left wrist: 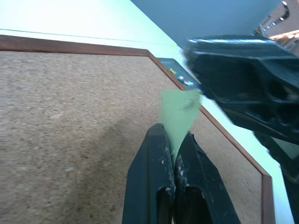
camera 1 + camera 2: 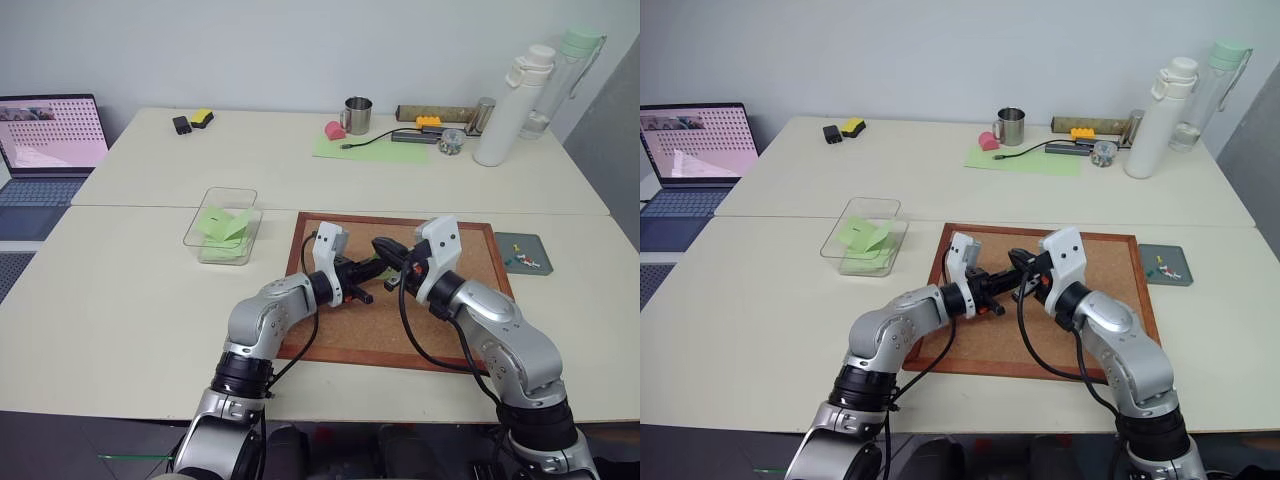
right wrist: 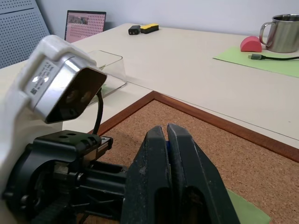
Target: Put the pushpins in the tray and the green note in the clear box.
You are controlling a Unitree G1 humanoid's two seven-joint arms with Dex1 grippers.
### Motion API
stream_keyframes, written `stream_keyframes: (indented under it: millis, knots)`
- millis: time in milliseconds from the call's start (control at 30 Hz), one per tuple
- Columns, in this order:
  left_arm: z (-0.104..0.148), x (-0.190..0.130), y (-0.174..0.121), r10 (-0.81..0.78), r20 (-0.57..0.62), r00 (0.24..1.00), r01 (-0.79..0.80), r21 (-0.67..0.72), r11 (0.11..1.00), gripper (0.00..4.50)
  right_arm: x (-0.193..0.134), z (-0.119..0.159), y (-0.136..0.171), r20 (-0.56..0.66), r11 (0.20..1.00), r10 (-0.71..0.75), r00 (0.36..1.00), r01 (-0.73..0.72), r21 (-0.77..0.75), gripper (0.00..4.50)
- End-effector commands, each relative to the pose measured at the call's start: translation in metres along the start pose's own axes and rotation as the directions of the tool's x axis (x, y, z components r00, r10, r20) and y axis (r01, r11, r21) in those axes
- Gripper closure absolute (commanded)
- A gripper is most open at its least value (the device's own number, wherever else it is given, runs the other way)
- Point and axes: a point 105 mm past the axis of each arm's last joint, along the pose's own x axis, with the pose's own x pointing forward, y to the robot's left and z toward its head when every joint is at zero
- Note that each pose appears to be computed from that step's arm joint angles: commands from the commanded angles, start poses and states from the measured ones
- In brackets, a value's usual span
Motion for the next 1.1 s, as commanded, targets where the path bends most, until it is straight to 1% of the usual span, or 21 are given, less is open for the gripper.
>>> stream_keyframes:
  millis: [33,200,267,333,400,467,533,633,700,800,900,1100]
  knots:
    - [0.006,0.001,0.009,0.048,0.013,0.999,-0.048,-0.024,0.999,4.48,-0.006,0.021,-0.004,0.082,0.999,-0.03,0.996,0.033,-0.036,4.5]
    - [0.005,0.0,0.01,0.047,0.004,0.999,-0.047,-0.003,0.999,4.48,-0.01,0.027,-0.012,0.102,0.997,-0.068,0.992,0.071,-0.027,4.5]
    - [0.007,0.001,0.008,0.039,0.01,0.999,-0.039,0.026,0.999,4.48,-0.012,0.028,-0.017,0.106,0.995,-0.09,0.99,0.094,-0.028,4.5]
    - [0.013,0.002,-0.001,-0.002,0.018,1.0,0.0,0.112,0.994,4.48,-0.02,0.029,-0.034,0.108,0.985,-0.166,0.98,0.17,-0.028,4.5]
    - [0.022,0.004,-0.021,-0.098,0.01,0.995,0.093,0.245,0.965,4.48,-0.036,0.027,-0.066,0.091,0.954,-0.292,0.952,0.297,-0.047,4.5]
    - [0.03,0.008,-0.044,-0.198,-0.034,0.98,0.193,0.434,0.88,4.48,-0.058,0.025,-0.104,0.064,0.899,-0.43,0.901,0.433,-0.065,4.5]
    - [0.036,0.011,-0.065,-0.279,-0.08,0.957,0.274,0.564,0.779,4.48,-0.078,0.022,-0.134,0.029,0.852,-0.519,0.854,0.52,-0.07,4.5]
    - [0.049,0.017,-0.09,-0.369,-0.087,0.925,0.331,0.663,0.672,4.48,-0.099,0.014,-0.167,-0.028,0.812,-0.582,0.813,0.579,-0.069,4.5]
    - [0.05,0.02,-0.101,-0.4,-0.128,0.908,0.359,0.73,0.581,4.48,-0.107,0.008,-0.184,-0.059,0.8,-0.6,0.798,0.599,-0.036,4.5]
    - [0.047,0.026,-0.107,-0.407,-0.179,0.896,0.38,0.785,0.49,4.48,-0.116,-0.002,-0.206,-0.098,0.774,-0.629,0.771,0.634,0.015,4.5]
    - [0.045,0.03,-0.107,-0.407,-0.187,0.894,0.383,0.791,0.478,4.48,-0.12,-0.014,-0.218,-0.142,0.769,-0.626,0.767,0.637,0.046,4.5]
    - [0.036,0.028,-0.102,-0.385,-0.201,0.901,0.381,0.791,0.479,4.48,-0.12,-0.023,-0.232,-0.171,0.762,-0.612,0.772,0.633,0.136,4.5]
